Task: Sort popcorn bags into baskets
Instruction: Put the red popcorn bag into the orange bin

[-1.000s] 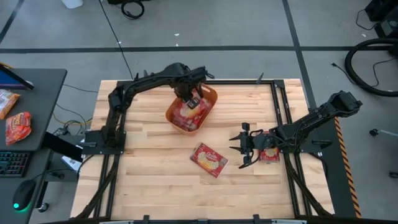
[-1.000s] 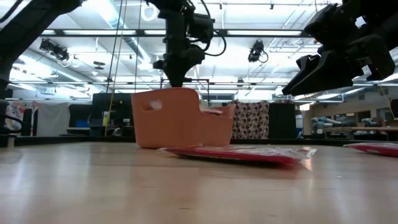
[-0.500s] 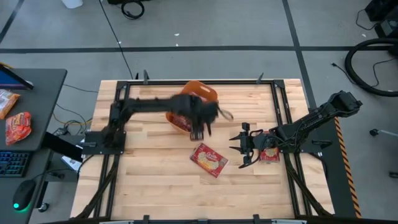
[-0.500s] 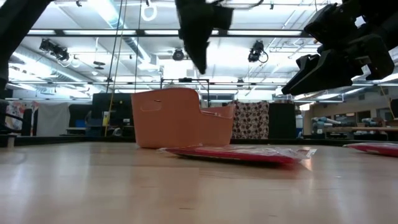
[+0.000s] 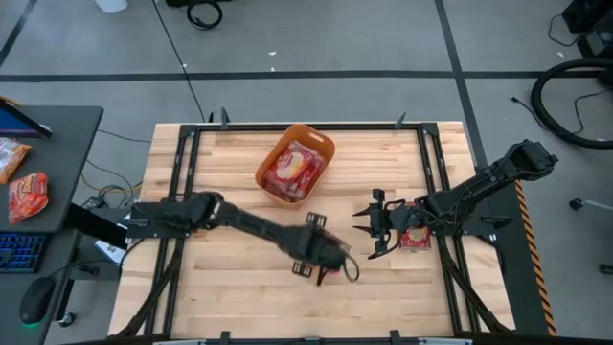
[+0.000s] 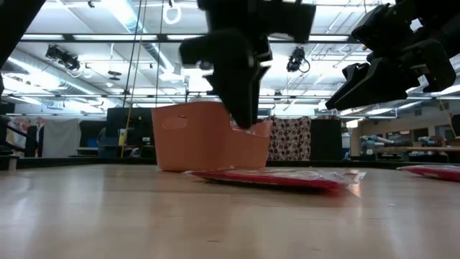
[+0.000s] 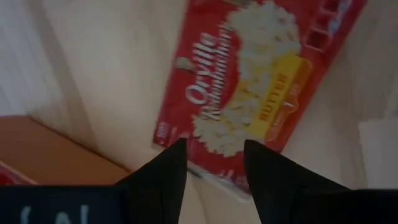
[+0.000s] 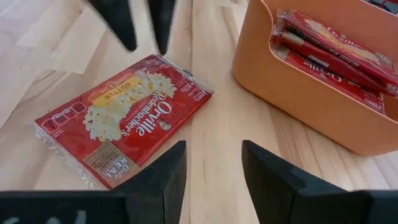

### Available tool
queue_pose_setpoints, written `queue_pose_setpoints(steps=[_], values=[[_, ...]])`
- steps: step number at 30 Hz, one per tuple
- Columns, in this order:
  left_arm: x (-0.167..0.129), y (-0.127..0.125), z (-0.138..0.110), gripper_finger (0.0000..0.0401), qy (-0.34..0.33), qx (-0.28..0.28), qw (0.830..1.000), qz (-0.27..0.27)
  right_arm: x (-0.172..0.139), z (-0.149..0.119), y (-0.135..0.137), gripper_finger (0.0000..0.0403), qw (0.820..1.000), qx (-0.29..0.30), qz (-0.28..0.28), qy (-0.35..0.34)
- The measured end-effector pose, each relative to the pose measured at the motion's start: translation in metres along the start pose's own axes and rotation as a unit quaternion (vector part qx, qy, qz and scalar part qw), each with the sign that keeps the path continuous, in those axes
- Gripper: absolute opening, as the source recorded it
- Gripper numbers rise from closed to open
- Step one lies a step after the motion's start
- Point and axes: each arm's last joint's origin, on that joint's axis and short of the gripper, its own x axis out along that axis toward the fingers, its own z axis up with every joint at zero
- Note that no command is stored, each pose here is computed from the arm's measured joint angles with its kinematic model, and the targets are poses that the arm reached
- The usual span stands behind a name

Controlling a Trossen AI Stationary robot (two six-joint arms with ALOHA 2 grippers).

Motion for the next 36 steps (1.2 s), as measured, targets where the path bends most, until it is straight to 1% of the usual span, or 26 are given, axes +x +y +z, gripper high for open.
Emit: queue_pose_setpoints(steps=[3,5,10,15,17,22,28,32,36], values=[[0.009,-0.022,0.001,0.0163,0.01,0.027,0.999,0.027,0.0,0.0,0.0,0.0159,1.0,0.0,0.0,0.0],[0.014,-0.033,0.002,0.0163,0.015,0.038,0.999,0.029,0.0,0.0,0.0,0.0159,1.0,0.001,0.0,0.0],[0.019,-0.052,0.004,0.0163,0.006,0.037,0.999,0.026,0.0,0.0,0.0,0.0159,1.0,0.002,0.0,0.0],[0.016,-0.058,0.006,0.0163,-0.008,0.032,0.999,0.024,0.0,0.0,0.0,0.0159,1.0,0.002,0.0,-0.001],[0.017,-0.059,0.007,0.0163,-0.011,0.021,0.999,0.024,0.0,0.0,0.0,0.0159,1.0,0.002,0.0,-0.001],[0.031,-0.065,0.006,0.0163,0.003,0.015,1.0,0.026,0.0,0.0,0.0,0.0159,1.0,0.003,0.0,-0.001],[0.042,-0.069,0.004,0.016,0.022,0.025,0.999,0.037,0.0,0.001,0.0,0.0159,1.0,0.003,0.001,-0.003],[0.045,-0.07,0.004,0.0133,0.028,0.027,0.998,0.04,0.0,0.0,0.0,0.0159,1.0,0.003,0.0,-0.001],[0.047,-0.069,0.002,0.008,0.036,0.028,0.998,0.036,0.0,0.0,0.0,0.0159,1.0,0.003,0.001,-0.001]])
